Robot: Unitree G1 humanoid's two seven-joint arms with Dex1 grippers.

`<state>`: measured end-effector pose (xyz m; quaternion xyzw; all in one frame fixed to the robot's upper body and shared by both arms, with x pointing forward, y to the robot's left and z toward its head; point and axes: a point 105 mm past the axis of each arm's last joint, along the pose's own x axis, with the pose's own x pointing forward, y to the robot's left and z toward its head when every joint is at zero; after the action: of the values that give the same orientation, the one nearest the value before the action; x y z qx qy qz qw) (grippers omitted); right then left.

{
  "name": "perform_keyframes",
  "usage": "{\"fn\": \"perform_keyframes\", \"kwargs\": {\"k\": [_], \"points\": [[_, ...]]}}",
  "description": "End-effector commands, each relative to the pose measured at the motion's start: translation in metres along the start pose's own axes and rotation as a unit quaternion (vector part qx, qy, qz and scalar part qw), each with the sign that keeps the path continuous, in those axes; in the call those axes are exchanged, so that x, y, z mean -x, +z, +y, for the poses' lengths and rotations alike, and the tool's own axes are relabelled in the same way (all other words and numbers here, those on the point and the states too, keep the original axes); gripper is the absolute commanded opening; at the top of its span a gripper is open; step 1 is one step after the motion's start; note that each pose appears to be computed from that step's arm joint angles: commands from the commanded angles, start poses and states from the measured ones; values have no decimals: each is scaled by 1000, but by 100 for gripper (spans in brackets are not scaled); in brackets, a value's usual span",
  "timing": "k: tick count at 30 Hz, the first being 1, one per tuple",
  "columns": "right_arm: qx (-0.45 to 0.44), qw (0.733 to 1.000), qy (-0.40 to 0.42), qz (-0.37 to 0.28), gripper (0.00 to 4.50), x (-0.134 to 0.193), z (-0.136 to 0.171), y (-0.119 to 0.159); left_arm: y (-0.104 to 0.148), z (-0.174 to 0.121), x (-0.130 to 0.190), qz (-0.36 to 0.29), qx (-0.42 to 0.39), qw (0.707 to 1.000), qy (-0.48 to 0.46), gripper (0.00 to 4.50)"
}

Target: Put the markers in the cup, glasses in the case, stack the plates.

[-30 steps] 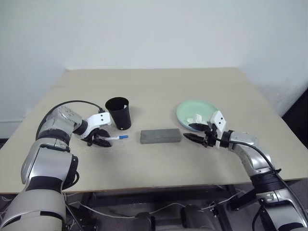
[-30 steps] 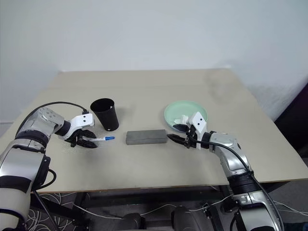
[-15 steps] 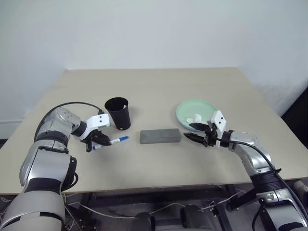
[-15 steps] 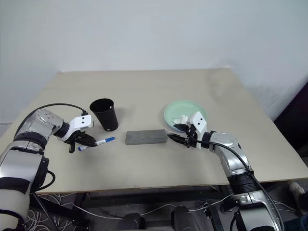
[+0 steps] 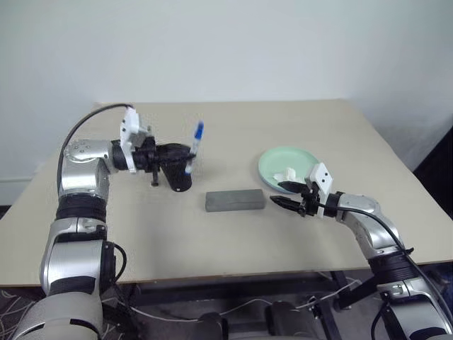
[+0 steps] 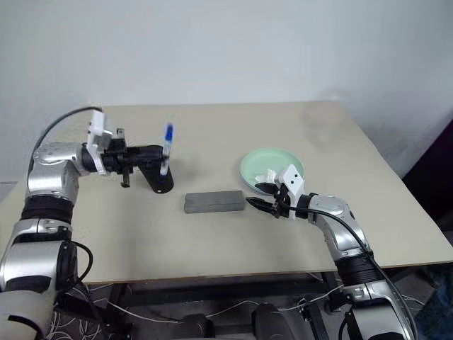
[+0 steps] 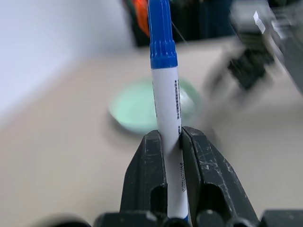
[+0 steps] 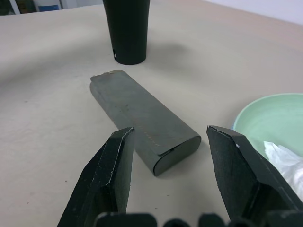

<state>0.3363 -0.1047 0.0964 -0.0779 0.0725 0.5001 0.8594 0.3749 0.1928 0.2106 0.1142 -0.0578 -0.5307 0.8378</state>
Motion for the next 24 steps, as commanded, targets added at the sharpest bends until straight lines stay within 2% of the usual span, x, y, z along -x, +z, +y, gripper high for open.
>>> {"fn": "perform_keyframes", "kwargs": {"k": [1,4,8,14,24], "points": [[23,999,3,-21,265,-2,-4,19,26,28,8,-70,-38,988,131,10],[24,999,4,-22,265,-3,-5,19,26,44,15,-91,-54,970,219,10],[24,999,6,-22,265,-4,-5,20,17,52,18,-105,-56,956,270,10],[26,999,5,-25,265,-5,-5,21,-11,55,9,-81,-36,951,297,10],[26,999,-7,-25,265,1,-6,19,-37,54,9,-52,-8,948,314,10]]}}
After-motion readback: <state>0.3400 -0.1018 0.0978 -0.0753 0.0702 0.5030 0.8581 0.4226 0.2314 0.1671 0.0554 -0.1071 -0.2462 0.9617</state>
